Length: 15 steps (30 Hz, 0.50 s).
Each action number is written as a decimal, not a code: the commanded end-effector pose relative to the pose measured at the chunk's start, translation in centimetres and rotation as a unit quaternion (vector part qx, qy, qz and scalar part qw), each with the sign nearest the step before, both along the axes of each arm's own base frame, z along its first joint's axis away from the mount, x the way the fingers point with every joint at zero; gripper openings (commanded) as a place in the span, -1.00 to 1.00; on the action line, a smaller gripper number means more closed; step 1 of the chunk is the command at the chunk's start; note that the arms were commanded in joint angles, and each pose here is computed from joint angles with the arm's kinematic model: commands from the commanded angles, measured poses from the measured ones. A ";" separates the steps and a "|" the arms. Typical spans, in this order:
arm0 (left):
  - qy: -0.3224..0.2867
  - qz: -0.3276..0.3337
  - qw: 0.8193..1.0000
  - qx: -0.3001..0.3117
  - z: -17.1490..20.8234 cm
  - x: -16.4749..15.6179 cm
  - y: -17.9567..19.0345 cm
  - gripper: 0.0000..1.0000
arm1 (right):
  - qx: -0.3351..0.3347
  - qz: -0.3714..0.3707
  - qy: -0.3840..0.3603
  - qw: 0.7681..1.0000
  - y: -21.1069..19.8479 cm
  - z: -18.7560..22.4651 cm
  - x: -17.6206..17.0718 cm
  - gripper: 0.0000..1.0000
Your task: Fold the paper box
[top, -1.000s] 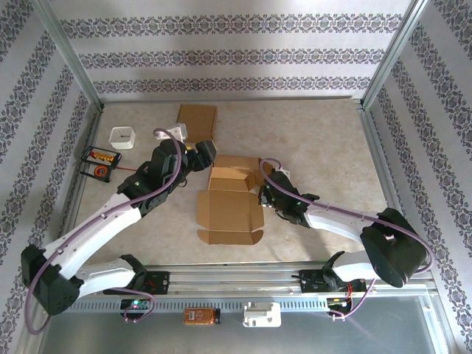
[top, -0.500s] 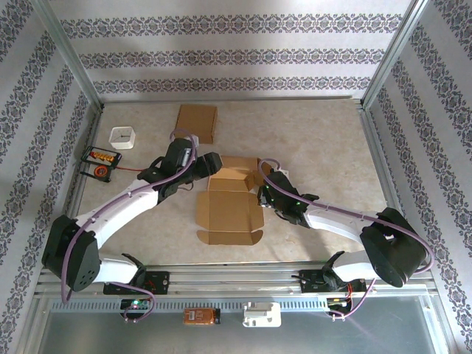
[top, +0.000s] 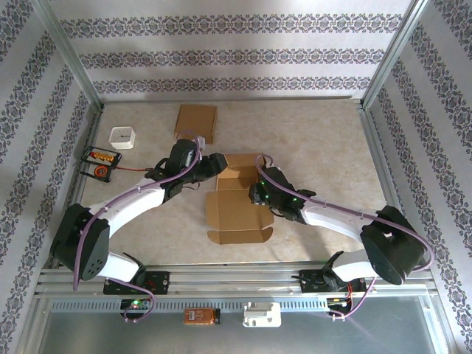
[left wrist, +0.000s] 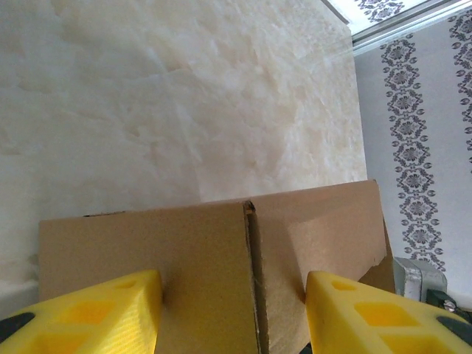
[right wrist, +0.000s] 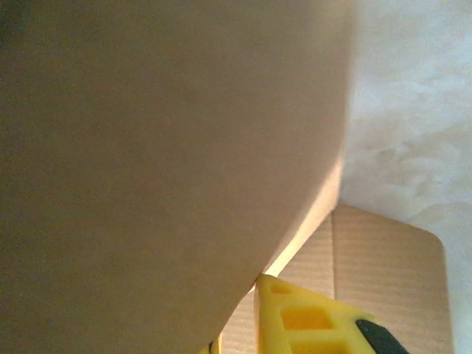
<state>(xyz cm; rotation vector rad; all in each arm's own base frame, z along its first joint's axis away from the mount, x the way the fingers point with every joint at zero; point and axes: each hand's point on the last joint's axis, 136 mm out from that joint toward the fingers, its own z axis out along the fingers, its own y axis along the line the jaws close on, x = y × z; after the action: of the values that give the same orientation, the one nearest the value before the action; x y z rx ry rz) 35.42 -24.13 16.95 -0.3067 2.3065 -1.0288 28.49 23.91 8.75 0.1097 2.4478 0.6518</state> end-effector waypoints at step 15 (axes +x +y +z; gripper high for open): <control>-0.015 0.007 0.996 0.087 -2.1 -0.3 2.2 0.22 | -0.009 0.102 -0.021 0.994 3.9 -0.4 -0.9 -0.11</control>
<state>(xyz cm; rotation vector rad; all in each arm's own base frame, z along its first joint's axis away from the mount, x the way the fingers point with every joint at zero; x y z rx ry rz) 35.41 -22.97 15.33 -0.2809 2.3261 -0.9153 29.66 27.03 8.19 -0.0094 2.4253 0.6645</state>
